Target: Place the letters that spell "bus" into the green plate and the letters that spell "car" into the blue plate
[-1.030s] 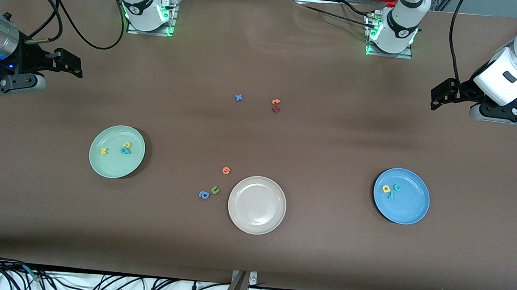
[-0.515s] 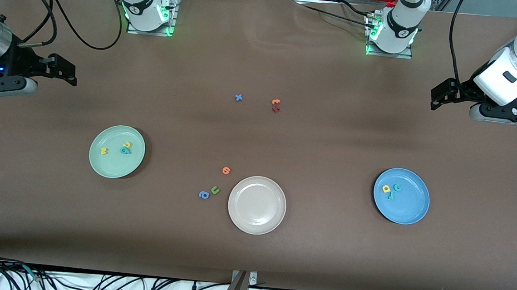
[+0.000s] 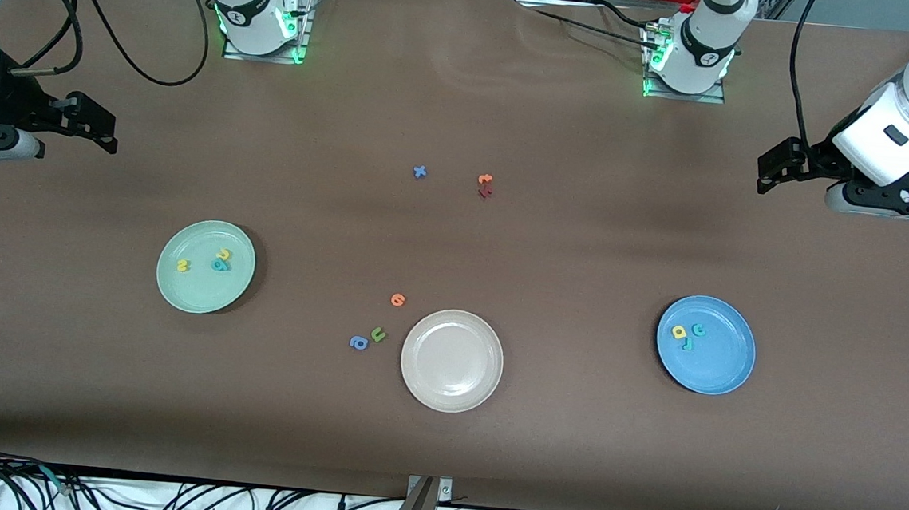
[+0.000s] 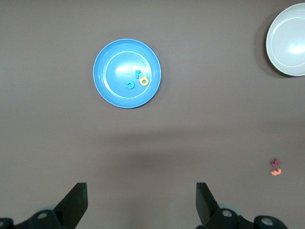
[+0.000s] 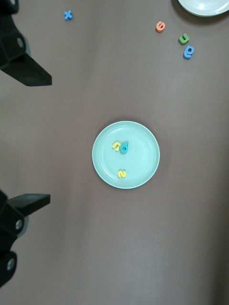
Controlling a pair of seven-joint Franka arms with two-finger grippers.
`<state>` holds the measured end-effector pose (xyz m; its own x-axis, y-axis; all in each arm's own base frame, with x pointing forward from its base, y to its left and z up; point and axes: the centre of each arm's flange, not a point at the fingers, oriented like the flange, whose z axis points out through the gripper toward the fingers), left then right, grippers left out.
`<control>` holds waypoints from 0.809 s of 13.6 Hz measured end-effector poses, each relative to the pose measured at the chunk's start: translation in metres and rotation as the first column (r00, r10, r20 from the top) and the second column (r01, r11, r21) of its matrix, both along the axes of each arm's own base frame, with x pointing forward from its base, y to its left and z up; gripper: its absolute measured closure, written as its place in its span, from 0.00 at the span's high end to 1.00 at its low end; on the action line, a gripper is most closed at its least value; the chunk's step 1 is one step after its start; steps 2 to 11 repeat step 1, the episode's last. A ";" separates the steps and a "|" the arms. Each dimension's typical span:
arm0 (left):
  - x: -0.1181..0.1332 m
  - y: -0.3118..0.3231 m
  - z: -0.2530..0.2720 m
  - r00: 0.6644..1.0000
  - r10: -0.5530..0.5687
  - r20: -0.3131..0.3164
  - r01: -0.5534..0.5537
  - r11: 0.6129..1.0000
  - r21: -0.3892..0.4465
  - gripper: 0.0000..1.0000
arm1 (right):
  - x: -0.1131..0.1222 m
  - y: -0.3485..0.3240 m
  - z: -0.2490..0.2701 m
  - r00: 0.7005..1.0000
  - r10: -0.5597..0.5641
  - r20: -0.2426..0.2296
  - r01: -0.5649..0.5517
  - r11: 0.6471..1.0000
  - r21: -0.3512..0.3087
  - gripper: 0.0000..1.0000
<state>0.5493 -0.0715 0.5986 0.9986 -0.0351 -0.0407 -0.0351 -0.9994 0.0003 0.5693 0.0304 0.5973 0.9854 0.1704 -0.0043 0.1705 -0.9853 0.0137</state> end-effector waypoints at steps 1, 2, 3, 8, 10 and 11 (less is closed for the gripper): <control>0.000 0.000 0.000 1.000 0.000 0.000 0.000 1.000 0.000 1.00 | 0.000 0.000 0.000 1.000 -0.001 0.000 0.001 1.000 0.000 1.00; 0.000 0.000 0.000 1.000 0.000 0.000 0.000 1.000 0.000 1.00 | 0.000 0.000 0.000 1.000 -0.001 0.000 0.001 1.000 0.000 1.00; 0.000 0.000 0.000 1.000 0.000 0.000 0.000 1.000 0.000 1.00 | 0.000 0.000 0.000 1.000 -0.001 0.000 0.001 1.000 0.000 1.00; 0.000 0.000 0.000 1.000 0.000 0.000 0.000 1.000 0.000 1.00 | 0.000 0.000 0.000 1.000 -0.001 0.000 0.001 1.000 0.000 1.00; 0.000 0.000 0.000 1.000 0.000 0.000 0.000 1.000 0.000 1.00 | 0.000 0.000 0.000 1.000 -0.001 0.000 0.001 1.000 0.000 1.00; 0.000 0.000 0.000 1.000 0.000 0.000 0.000 1.000 0.000 1.00 | 0.000 0.000 0.000 1.000 -0.001 0.000 0.001 1.000 0.000 1.00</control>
